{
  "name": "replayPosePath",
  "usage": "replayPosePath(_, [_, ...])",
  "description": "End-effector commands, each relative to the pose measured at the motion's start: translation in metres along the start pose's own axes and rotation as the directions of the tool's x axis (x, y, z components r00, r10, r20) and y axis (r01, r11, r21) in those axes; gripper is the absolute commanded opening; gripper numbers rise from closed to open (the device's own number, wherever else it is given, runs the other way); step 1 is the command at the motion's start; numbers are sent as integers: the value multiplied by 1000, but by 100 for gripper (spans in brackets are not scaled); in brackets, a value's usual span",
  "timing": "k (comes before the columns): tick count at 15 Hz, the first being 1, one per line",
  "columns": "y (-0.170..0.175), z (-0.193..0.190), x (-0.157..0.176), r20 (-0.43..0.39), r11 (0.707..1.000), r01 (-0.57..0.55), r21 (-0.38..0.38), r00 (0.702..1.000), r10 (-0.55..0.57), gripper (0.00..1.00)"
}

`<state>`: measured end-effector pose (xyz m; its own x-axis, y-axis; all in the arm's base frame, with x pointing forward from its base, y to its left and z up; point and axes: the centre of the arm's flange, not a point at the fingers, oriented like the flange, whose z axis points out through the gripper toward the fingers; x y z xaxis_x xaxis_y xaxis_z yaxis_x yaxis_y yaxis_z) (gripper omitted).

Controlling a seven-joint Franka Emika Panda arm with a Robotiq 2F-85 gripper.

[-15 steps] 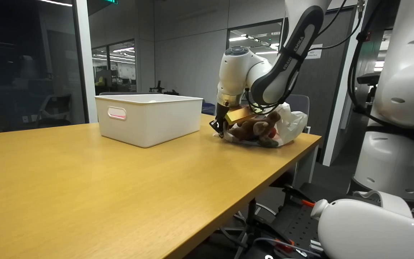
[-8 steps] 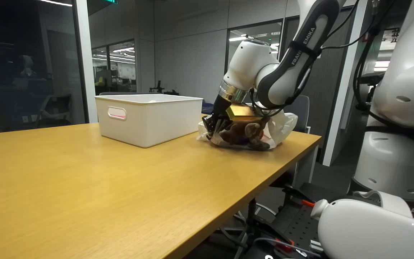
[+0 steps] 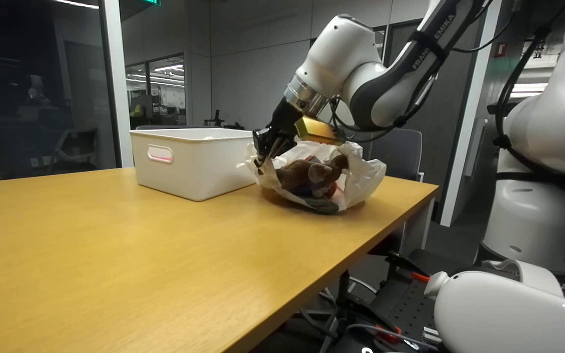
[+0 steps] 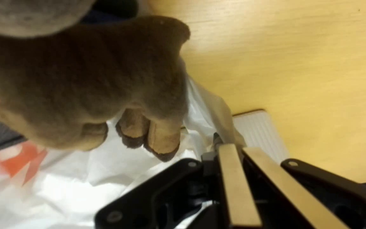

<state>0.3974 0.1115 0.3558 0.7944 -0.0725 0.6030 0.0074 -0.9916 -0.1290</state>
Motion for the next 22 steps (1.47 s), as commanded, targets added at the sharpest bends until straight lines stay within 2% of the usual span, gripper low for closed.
replayPosePath(1, [13,-85,15,-121,999,4,-54,993,-11,0])
replayPosePath(4, [23,-127,31,-216,991,-26,-133,976,-3,0])
replayPosePath(8, [38,-189,47,-316,977,-89,-196,948,23,0])
replayPosePath(11, [47,-207,52,-339,967,-107,-230,940,24,0])
replayPosePath(15, [55,-193,51,-282,967,-95,-237,959,25,0])
replayPosePath(22, [56,-156,37,-72,985,-36,-170,997,24,0])
